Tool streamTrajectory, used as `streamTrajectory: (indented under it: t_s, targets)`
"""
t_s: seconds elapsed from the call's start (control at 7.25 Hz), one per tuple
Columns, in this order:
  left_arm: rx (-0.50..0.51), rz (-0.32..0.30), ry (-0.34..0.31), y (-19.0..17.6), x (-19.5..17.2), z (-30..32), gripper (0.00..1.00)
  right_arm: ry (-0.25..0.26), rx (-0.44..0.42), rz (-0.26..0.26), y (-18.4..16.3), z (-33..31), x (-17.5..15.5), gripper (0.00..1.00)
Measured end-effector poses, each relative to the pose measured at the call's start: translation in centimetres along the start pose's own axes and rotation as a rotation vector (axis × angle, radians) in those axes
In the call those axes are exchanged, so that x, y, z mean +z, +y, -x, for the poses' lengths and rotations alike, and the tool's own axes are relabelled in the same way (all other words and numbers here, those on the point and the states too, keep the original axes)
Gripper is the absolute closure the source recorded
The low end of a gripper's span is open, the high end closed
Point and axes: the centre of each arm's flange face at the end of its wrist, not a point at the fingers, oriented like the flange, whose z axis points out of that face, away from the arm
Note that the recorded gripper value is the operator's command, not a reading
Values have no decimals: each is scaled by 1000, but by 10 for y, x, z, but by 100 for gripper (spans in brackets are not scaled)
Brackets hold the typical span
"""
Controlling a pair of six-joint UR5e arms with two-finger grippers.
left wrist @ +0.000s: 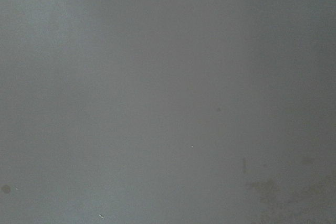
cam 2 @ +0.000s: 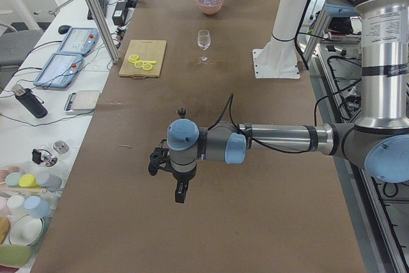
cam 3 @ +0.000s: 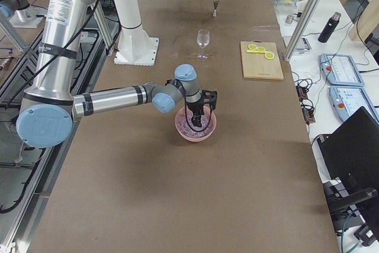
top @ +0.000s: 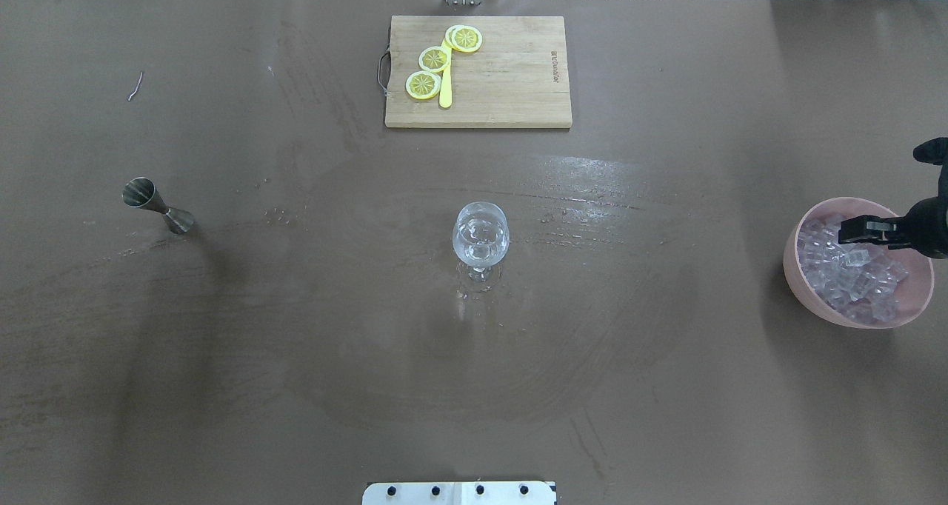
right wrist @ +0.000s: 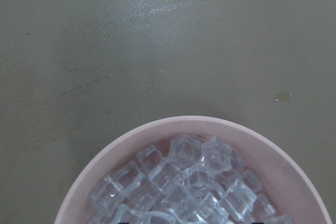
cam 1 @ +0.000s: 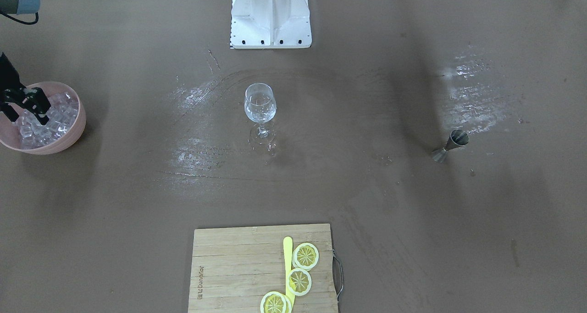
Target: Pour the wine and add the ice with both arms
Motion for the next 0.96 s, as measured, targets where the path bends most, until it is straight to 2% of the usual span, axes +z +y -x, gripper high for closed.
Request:
streamTrajectory:
  t_s: [0.55,0.96]
  targets:
    - [1,1,0,0,0,0,2,-20,-29,1,7,1,13,33]
    - [2,1,0,0,1,0,2,-19,-41,8,13,0,14,50]
